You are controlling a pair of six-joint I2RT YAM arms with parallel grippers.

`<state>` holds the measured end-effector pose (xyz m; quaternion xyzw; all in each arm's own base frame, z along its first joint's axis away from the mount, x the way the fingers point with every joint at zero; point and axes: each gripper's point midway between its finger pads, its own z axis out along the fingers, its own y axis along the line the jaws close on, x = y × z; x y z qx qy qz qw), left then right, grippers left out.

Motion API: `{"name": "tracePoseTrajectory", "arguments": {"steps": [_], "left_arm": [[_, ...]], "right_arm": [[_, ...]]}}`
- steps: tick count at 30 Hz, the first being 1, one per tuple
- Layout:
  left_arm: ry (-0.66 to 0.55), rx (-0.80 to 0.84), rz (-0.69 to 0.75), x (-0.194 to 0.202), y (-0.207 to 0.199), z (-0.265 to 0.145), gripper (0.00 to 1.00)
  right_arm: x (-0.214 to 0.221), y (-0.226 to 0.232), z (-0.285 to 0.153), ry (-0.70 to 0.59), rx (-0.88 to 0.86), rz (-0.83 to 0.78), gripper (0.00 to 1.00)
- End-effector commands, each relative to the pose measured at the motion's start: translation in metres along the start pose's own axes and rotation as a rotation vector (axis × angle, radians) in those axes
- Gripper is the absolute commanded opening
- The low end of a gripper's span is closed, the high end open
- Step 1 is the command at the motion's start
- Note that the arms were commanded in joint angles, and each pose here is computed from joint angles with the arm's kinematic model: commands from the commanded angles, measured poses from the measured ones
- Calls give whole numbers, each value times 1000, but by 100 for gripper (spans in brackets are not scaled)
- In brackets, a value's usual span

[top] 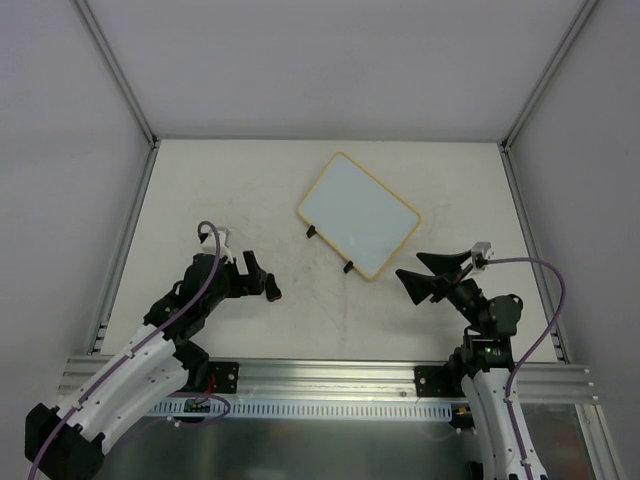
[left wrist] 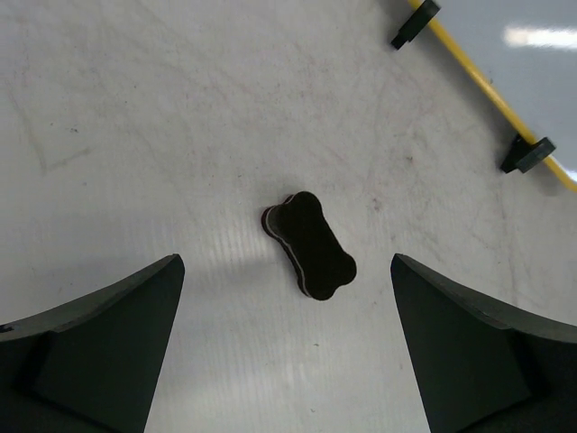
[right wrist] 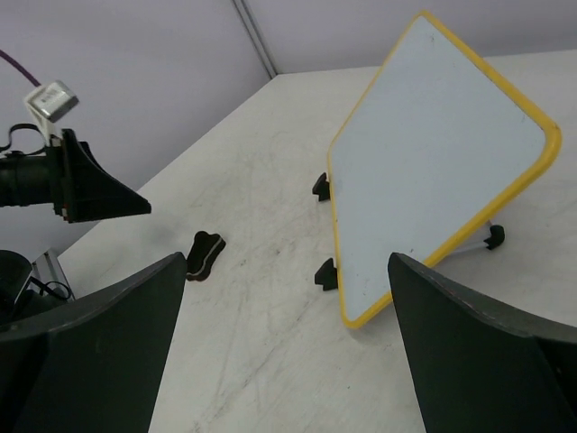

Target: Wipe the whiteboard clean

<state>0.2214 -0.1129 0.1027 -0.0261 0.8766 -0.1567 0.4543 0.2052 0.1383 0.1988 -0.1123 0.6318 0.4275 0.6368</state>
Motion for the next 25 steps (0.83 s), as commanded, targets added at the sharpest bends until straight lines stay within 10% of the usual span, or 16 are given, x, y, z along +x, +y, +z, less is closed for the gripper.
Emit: {"name": "tracePoseTrajectory", "arguments": {"steps": [1, 12, 25], "left_arm": [[-126, 49, -7, -24, -6, -10, 99], [-402, 155, -57, -58, -9, -50, 99], [-430, 177, -37, -53, -8, -52, 99]], "right_arm": [[45, -29, -11, 107, 122, 69, 99], [38, -29, -9, 101, 128, 60, 99], [40, -31, -7, 126, 139, 81, 99]]}}
